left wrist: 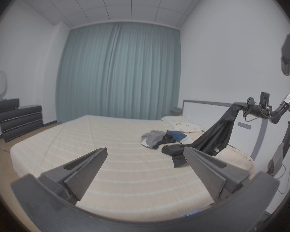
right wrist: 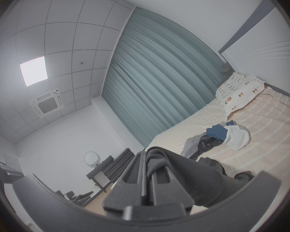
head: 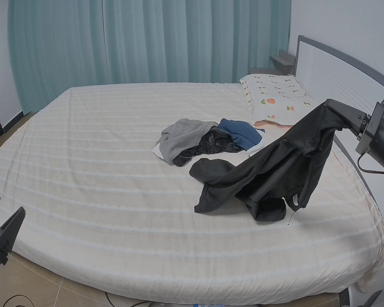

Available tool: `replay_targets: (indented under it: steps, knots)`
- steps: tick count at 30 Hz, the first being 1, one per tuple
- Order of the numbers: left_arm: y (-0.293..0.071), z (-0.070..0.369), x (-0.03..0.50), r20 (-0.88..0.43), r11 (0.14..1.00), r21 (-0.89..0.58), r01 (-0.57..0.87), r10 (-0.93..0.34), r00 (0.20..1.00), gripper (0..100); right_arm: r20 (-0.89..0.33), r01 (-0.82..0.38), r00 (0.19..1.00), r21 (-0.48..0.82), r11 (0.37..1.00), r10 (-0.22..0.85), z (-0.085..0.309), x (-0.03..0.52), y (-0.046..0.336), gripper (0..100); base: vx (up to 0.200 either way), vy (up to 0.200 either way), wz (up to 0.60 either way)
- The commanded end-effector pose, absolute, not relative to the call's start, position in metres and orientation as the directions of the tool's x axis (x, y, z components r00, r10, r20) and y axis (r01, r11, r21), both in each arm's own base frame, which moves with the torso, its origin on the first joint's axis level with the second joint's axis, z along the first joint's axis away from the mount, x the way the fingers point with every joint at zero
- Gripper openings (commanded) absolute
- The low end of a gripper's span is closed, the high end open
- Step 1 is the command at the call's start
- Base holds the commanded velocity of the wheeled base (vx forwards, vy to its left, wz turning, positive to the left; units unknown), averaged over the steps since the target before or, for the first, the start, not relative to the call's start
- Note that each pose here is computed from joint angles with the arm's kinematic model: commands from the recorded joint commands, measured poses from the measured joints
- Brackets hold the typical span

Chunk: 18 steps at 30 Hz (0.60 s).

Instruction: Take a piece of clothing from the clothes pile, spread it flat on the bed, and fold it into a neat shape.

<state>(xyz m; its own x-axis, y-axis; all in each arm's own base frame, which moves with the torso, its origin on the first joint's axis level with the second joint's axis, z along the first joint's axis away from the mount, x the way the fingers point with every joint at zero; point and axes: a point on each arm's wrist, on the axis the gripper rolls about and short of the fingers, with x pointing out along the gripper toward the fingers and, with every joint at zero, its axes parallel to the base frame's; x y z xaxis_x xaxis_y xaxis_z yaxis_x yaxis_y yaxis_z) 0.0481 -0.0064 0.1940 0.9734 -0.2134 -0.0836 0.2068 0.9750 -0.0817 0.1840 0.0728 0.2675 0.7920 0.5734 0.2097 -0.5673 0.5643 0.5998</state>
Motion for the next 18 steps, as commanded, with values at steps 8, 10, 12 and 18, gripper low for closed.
replay_targets:
  steps: [8, 10, 12, 18]
  knots:
    - [-0.078, 0.138, 0.173, -0.516, 0.858, -0.15, 0.492, -0.492, 0.701, 100, 0.184, -0.559, 0.788, 0.612, 0.559, 0.587, 0.275, 0.19, 0.074, 0, 0.0, 0.0, 0.0]
    - [-0.087, 0.125, 0.182, -0.557, 0.849, -0.154, 0.505, -0.497, 0.666, 100, 0.174, -0.556, 0.787, 0.616, 0.559, 0.592, 0.272, 0.19, 0.075, 0, 0.0, 0.0, 0.0]
    - [-0.097, 0.112, 0.193, -0.59, 0.839, -0.158, 0.52, -0.503, 0.632, 100, 0.171, -0.554, 0.788, 0.616, 0.56, 0.592, 0.272, 0.19, 0.076, 0, 0.0, 0.0, 0.0]
    - [-0.131, 0.077, 0.223, -0.618, 0.816, -0.147, 0.559, -0.517, 0.592, 100, 0.16, -0.548, 0.789, 0.618, 0.564, 0.592, 0.27, 0.195, 0.075, 0, 0.0, 0.0, 0.0]
